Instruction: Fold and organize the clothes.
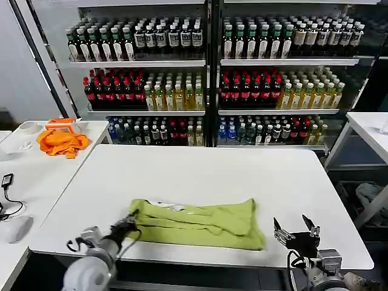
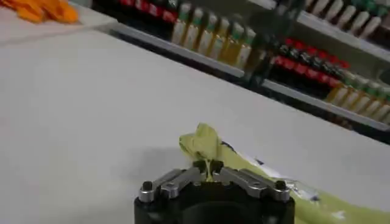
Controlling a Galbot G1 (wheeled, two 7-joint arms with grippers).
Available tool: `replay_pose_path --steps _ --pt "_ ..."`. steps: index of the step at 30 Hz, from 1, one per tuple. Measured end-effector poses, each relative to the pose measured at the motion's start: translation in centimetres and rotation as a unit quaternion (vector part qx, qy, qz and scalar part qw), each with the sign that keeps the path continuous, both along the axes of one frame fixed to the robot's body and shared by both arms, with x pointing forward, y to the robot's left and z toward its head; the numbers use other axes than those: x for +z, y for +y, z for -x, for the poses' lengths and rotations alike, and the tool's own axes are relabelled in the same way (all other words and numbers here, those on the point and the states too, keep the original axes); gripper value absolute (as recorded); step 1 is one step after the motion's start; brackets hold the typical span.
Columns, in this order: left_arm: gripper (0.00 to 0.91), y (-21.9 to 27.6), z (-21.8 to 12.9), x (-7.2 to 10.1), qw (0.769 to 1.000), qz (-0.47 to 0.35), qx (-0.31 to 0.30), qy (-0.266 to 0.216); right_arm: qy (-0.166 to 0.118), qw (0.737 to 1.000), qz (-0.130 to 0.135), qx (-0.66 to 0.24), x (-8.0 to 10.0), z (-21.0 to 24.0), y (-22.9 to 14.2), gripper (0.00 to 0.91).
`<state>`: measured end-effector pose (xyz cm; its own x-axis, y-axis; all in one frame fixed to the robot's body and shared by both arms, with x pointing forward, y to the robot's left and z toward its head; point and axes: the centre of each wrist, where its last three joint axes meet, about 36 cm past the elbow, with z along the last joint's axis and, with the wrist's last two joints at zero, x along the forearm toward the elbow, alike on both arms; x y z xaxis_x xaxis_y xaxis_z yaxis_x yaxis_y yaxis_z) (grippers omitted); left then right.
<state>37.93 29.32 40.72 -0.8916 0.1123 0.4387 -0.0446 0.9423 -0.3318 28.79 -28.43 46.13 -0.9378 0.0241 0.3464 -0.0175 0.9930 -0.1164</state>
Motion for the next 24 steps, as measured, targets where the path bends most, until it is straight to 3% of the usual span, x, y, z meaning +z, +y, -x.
replay_pose_path --steps 9,16,24 --pt "0.020 4.2 -0.6 3.5 0.999 0.026 0.029 -0.020 -0.003 1.000 0.001 0.003 0.1 -0.2 0.0 0.907" --pt "0.020 1.2 0.2 5.5 0.989 0.140 -0.001 -0.036 0.002 1.000 0.005 0.003 -0.2 -0.1 -0.3 0.907" --pt "0.020 -3.8 0.2 5.9 0.967 0.247 -0.038 -0.039 0.001 1.000 0.007 0.003 0.0 -0.2 -0.4 0.907"
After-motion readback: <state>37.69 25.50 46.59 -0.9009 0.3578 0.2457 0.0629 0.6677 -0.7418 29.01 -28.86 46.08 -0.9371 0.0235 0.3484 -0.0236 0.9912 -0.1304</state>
